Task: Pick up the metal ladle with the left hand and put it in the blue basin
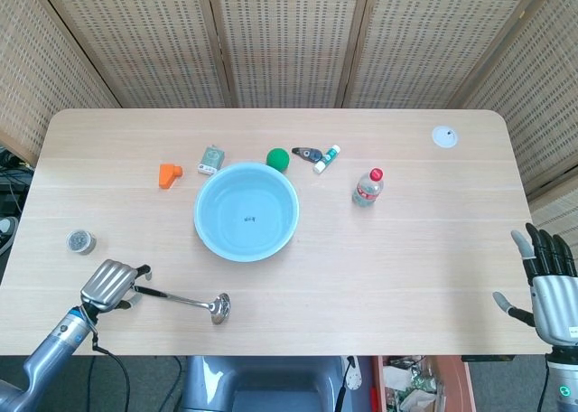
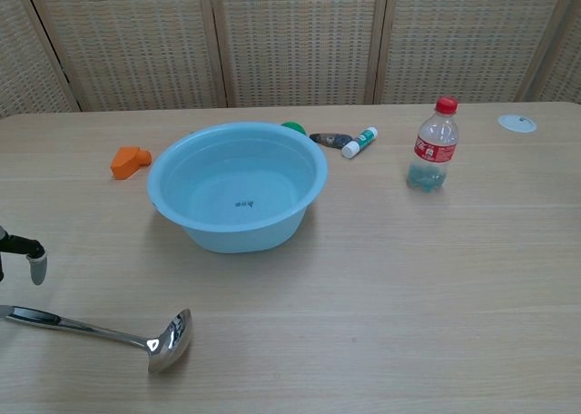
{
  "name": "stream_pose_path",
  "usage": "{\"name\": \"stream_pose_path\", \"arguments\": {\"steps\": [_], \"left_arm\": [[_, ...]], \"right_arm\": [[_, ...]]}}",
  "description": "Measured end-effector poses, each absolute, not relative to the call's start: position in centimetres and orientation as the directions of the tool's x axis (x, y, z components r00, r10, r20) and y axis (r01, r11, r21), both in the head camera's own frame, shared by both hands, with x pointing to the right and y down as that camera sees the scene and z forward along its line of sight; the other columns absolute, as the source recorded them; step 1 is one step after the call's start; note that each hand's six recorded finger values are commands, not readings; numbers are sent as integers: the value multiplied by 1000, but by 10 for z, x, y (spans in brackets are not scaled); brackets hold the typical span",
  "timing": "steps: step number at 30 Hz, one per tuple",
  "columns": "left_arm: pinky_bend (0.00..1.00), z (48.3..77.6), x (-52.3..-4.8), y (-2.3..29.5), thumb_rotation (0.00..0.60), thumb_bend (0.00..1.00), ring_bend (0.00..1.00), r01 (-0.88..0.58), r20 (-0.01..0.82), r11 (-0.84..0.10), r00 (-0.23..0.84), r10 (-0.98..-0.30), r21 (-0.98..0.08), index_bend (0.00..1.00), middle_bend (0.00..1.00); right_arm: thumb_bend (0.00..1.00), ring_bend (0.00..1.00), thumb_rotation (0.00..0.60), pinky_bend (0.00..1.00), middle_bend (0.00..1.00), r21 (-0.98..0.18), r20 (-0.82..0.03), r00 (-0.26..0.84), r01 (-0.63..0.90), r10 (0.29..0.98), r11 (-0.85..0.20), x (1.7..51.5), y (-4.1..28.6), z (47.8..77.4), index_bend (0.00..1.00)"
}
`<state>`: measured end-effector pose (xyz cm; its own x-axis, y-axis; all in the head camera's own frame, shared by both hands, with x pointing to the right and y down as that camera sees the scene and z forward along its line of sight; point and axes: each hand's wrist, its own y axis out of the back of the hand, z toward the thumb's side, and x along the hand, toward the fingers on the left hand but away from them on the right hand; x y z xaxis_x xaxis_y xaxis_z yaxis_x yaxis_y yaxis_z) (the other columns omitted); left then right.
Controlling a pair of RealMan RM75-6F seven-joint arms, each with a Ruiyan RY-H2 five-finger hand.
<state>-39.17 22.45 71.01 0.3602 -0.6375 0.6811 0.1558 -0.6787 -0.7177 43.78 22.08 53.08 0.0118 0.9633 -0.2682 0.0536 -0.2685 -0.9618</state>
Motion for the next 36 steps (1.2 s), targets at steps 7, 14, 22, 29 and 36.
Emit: {"name": "stream_pose_path", "arguments": {"steps": [7,14,22,29,36], "left_arm": [[1000,716,-387,229,600,334,973,175,696,-689,363,-620,-704,439,1000],[1000,724,-384,231,600,333,973,195,707,-691,355,-612,-696,439,1000],[1000,734,-380,234,600,333,973,204,727,-709,350,-591,-675,439,1000],[1000,738,-376,235,600,333,973,211,731,-711,351,-585,-671,439,1000],[1000,742,-379,238,600,333,973,227,746,-720,338,-573,-656,445,1000]], "right_arm": [[0,0,600,0,0,-960,-274,12,56,962,-275,438,221,532,0],[0,0,600,0,0,-959,-275,11,58,961,-276,439,221,532,0],[0,0,600,0,0,-958,-280,6,64,960,-280,440,220,532,0],[0,0,600,0,0,-958,-281,2,66,960,-280,442,219,533,0],[0,0,600,0,0,-956,-287,5,69,958,-286,441,220,534,0]]}}
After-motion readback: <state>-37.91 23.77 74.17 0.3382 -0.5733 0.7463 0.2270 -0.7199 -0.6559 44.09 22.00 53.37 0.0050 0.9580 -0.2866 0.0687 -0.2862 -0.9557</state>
